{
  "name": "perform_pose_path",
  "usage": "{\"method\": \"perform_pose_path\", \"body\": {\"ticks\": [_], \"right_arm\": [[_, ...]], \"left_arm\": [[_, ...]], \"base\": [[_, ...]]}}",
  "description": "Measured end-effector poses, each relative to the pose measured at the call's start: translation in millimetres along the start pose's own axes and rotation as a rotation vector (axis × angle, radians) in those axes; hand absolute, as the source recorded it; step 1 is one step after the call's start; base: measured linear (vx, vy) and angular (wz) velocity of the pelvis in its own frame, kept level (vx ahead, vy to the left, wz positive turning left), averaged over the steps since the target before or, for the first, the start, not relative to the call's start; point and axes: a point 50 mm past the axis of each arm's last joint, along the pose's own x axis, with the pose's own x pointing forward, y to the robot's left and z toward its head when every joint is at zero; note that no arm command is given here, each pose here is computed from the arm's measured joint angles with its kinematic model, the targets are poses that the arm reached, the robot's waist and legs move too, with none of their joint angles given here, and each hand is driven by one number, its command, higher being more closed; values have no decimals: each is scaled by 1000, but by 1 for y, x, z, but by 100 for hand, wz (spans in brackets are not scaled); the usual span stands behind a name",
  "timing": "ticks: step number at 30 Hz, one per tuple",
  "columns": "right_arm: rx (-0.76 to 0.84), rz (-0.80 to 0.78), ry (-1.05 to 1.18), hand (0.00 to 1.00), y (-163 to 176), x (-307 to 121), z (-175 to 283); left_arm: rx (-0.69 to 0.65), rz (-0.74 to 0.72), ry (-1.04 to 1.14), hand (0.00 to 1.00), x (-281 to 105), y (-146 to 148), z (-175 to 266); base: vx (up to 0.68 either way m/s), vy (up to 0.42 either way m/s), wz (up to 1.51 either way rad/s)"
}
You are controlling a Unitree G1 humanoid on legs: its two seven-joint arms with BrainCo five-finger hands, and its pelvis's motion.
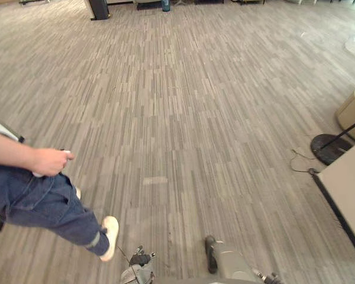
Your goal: Organize washtable
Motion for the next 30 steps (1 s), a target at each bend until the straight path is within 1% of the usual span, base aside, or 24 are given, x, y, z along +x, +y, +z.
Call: {"method": "perform_pose_path", "body": {"ticks": [1, 4, 5, 6, 7, 9, 11, 12, 15, 17, 18, 19, 22, 24, 25, 27, 30], "right_arm": [[-3, -2, -2, 0, 2, 1, 2], [-24, 49, 1, 0, 19, 0, -1], [-42, 95, -17, 0, 34, 1, 4], [-42, 115, -23, 0, 41, 1, 5], [-56, 157, -24, 0, 55, 0, 5], [-54, 194, -23, 0, 65, -1, 4], [-47, 195, 2, 0, 67, -3, -5], [-31, 183, 40, 0, 64, -6, -17], [-17, 154, 110, 0, 54, -7, -32], [-38, 154, 110, 0, 53, -5, -29], [-70, 153, 98, 0, 51, -4, -26], [-114, 155, 90, 0, 48, -4, -26], [-119, 149, 76, 0, 46, -3, -22], [-118, 146, 92, 0, 45, -4, -27], [-109, 131, 89, 0, 40, -3, -25], [-166, 119, 91, 0, 32, -1, -22], [-188, 113, 100, 0, 30, 0, -21]], "left_arm": [[-12, 6, 2, 0, 0, 1, -1], [-26, 65, -48, 0, -3, 25, 6], [-85, 98, -53, 0, -4, 36, 5], [-111, 111, -62, 0, -5, 39, 7], [-138, 129, -79, 0, -5, 44, 10], [-150, 160, -59, 0, -9, 54, 1], [-139, 223, 21, 0, -18, 74, -25], [-164, 278, 87, 0, -27, 91, -44], [-148, 329, 163, 0, -36, 110, -60], [-112, 320, 181, 0, -35, 109, -60], [-63, 309, 192, 0, -35, 108, -60], [-19, 294, 188, 0, -33, 108, -57], [26, 242, 125, 0, -20, 93, -34], [23, 245, 107, 0, -19, 94, -30], [-8, 247, 115, 0, -19, 89, -33], [-23, 232, 133, 0, -20, 79, -43], [-14, 223, 146, 0, -20, 76, -46]], "base": [[812, -22, -8], [860, -34, -34], [718, 44, -57], [696, 117, -59], [698, 195, -41], [776, 307, -51], [734, 422, -94], [768, 453, -104], [753, 423, -35], [617, 367, -23], [570, 394, -27], [411, 289, -8], [360, 141, 23], [379, 60, 28], [474, 66, 35], [391, 66, 28], [275, 18, 14]]}}
